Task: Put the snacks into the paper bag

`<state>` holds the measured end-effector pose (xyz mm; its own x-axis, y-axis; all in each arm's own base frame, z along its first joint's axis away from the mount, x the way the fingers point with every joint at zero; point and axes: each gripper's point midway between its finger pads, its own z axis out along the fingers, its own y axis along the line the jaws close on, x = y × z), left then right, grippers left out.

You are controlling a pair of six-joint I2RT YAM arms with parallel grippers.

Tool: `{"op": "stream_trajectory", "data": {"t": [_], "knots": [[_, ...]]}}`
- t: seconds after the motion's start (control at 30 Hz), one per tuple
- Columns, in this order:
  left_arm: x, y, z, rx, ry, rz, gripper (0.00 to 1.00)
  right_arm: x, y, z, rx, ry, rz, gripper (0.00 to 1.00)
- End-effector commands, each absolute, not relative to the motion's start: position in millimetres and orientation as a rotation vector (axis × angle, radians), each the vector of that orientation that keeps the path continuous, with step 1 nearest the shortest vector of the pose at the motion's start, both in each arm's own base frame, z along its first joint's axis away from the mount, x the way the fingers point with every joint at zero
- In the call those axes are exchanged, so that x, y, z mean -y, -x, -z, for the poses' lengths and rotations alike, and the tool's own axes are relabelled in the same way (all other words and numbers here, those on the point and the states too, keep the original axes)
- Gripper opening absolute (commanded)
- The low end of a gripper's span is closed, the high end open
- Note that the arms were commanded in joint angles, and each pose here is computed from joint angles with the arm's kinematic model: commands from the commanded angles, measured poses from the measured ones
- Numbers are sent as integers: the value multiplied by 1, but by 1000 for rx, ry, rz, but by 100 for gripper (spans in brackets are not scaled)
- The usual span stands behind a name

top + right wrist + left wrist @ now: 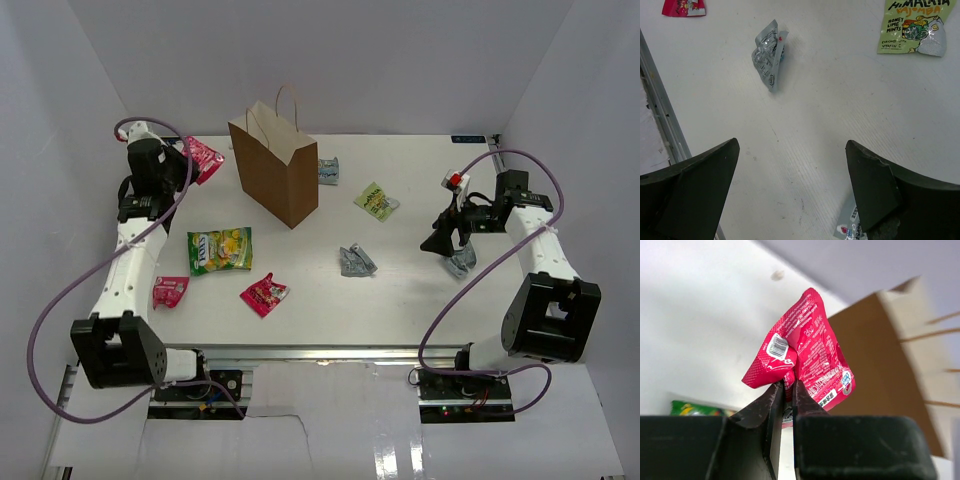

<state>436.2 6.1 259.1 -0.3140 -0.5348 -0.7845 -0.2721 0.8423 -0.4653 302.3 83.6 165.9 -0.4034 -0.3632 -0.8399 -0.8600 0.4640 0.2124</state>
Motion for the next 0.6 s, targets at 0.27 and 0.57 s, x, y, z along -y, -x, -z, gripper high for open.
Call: {"op": "stream_trajectory", "data": {"t": [0.27, 0.57], "knots": [[103, -421, -427, -1593, 325, 636, 0, -89, -315, -187, -1909, 1015, -881, 93], [209, -447, -471, -1547, 91, 698, 0, -88, -308, -184, -1911, 1031, -863, 93]]}}
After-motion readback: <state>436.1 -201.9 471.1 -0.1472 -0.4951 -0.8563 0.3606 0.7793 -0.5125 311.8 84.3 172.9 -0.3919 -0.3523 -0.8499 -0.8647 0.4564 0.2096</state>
